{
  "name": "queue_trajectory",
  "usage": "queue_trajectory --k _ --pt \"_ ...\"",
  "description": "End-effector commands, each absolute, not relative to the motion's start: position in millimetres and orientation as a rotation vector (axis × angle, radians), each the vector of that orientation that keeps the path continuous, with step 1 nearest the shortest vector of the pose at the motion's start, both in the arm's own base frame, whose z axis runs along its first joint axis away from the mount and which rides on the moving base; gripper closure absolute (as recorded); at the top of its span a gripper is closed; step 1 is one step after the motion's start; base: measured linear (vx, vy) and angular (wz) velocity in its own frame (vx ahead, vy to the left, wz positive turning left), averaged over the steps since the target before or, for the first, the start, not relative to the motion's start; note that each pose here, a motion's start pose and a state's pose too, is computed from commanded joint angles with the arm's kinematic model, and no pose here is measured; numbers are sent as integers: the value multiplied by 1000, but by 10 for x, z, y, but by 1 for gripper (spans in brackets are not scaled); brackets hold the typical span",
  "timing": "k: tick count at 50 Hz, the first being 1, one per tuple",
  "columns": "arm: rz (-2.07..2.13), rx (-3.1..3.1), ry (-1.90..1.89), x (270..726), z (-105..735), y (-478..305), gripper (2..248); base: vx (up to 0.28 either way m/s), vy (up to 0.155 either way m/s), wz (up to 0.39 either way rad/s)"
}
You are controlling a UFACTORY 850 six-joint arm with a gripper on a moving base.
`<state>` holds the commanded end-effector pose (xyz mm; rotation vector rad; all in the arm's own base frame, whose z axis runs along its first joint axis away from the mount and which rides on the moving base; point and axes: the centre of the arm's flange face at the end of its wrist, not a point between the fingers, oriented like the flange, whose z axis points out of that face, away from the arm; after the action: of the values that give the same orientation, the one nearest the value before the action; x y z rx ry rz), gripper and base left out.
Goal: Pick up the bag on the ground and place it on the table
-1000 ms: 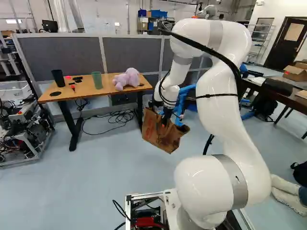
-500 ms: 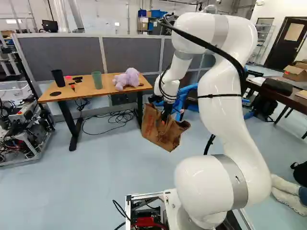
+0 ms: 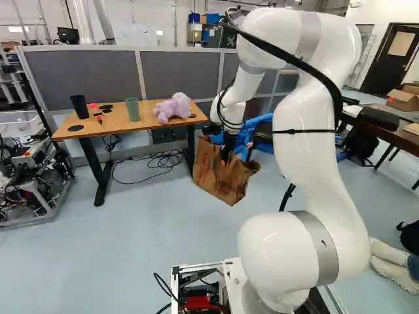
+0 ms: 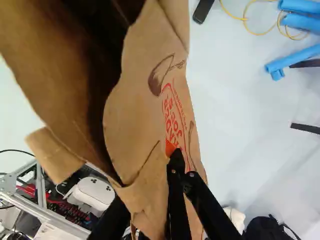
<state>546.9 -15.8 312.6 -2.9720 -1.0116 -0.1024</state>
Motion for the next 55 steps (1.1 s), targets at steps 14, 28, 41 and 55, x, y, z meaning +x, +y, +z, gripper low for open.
queue_trajectory --k 14,28,41,55 --pt "-70 -2962 -1011 5422 3339 -150 229 0 0 0" --pt "-111 -2969 -1015 5371 3554 -147 229 0 0 0" --pt "-160 -2978 -1019 5323 3750 -145 229 0 0 0" --pt "-219 -2987 -1024 5351 3961 -142 229 0 0 0"
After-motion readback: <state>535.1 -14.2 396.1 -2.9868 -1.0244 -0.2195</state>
